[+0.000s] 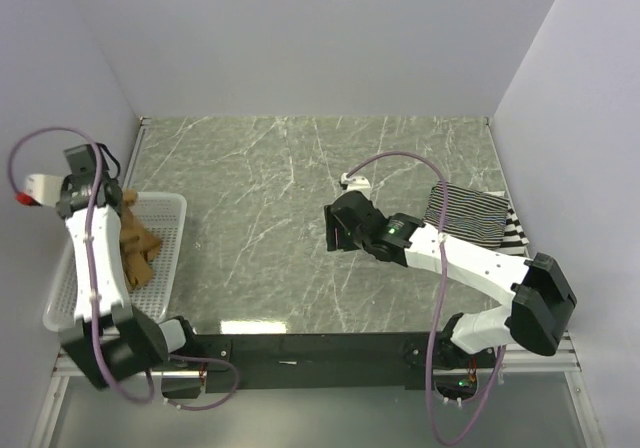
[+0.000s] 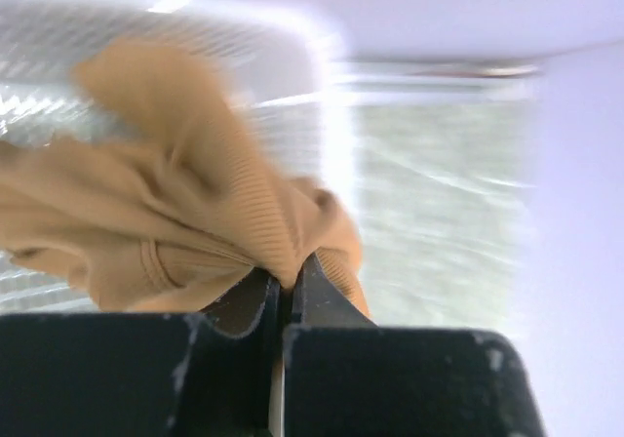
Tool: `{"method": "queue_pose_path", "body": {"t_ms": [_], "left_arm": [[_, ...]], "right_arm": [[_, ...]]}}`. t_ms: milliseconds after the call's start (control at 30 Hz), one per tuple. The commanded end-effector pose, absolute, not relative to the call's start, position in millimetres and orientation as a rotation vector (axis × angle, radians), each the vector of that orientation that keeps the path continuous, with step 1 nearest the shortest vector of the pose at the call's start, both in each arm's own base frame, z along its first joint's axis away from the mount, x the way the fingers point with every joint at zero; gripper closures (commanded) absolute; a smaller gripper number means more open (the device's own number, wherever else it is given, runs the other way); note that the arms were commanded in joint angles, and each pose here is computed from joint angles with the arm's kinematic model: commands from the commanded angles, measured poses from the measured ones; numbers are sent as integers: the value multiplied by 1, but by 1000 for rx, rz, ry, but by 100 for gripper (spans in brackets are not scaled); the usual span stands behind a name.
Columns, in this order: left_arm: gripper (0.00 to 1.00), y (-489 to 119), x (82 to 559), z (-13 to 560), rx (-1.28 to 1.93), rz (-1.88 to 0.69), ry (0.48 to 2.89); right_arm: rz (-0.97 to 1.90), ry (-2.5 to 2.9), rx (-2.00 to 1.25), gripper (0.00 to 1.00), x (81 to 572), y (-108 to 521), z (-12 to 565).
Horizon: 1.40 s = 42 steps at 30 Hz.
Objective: Fold and stack the tank tops
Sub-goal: Grab the tank top from the pile, then move the tank top to the center of the board
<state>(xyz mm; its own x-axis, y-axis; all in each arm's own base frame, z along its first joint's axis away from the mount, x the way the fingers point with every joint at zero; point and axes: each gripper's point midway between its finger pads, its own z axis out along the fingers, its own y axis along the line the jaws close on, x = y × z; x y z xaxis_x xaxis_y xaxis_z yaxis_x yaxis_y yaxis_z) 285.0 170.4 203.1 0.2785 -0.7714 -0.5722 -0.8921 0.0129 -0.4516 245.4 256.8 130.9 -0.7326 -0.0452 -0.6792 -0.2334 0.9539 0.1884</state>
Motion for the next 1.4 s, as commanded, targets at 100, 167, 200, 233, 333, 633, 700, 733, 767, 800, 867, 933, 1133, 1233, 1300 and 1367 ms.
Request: {"method": "queue_pose_path", "body": {"t_ms": [100, 167, 200, 233, 333, 633, 700, 733, 767, 800, 867, 933, 1133, 1233, 1300, 1367], "left_arm": [[100, 120, 293, 400, -1301, -117, 1316], [100, 76, 305, 429, -1178, -209, 1360], [99, 65, 311, 452, -1138, -219, 1342], [99, 45, 318, 464, -1080, -261, 1365], [99, -23, 338, 489, -920, -371, 1447], [98, -176, 343, 449, -639, -558, 1676], [88, -189, 351, 421, -605, -581, 1724], [85, -187, 359, 410, -611, -579, 1743], [69, -199, 368, 384, -583, -603, 1811], [58, -203, 374, 370, -567, -616, 1852], [37, -195, 389, 328, -595, -582, 1928], [30, -193, 401, 298, -610, -595, 1991], [31, -194, 390, 238, -614, -592, 2103], [38, -208, 367, 202, -596, -623, 2187], [46, -219, 350, 173, -597, -615, 2257], [52, -241, 327, 147, -556, -611, 2330]], "right_arm": [[328, 2241, -132, 32, 258, 243, 187], [291, 2205, -85, 32, 263, 233, 198], [291, 2182, -57, 31, 264, 227, 209], [284, 2169, -30, 31, 266, 221, 215], [271, 2111, 74, 30, 272, 195, 238], [267, 2007, 216, 29, 270, 140, 264], [258, 2016, 220, 29, 273, 136, 255], [260, 2027, 215, 29, 273, 137, 250], [241, 2053, 208, 28, 275, 137, 238], [239, 2060, 204, 28, 277, 139, 234], [236, 2093, 183, 27, 278, 144, 221], [218, 2137, 165, 27, 280, 148, 201], [224, 2227, 129, 27, 278, 160, 149], [241, 2275, 106, 28, 280, 170, 124], [284, 2316, 75, 30, 281, 184, 104], [294, 2352, 57, 31, 284, 193, 86]]}}
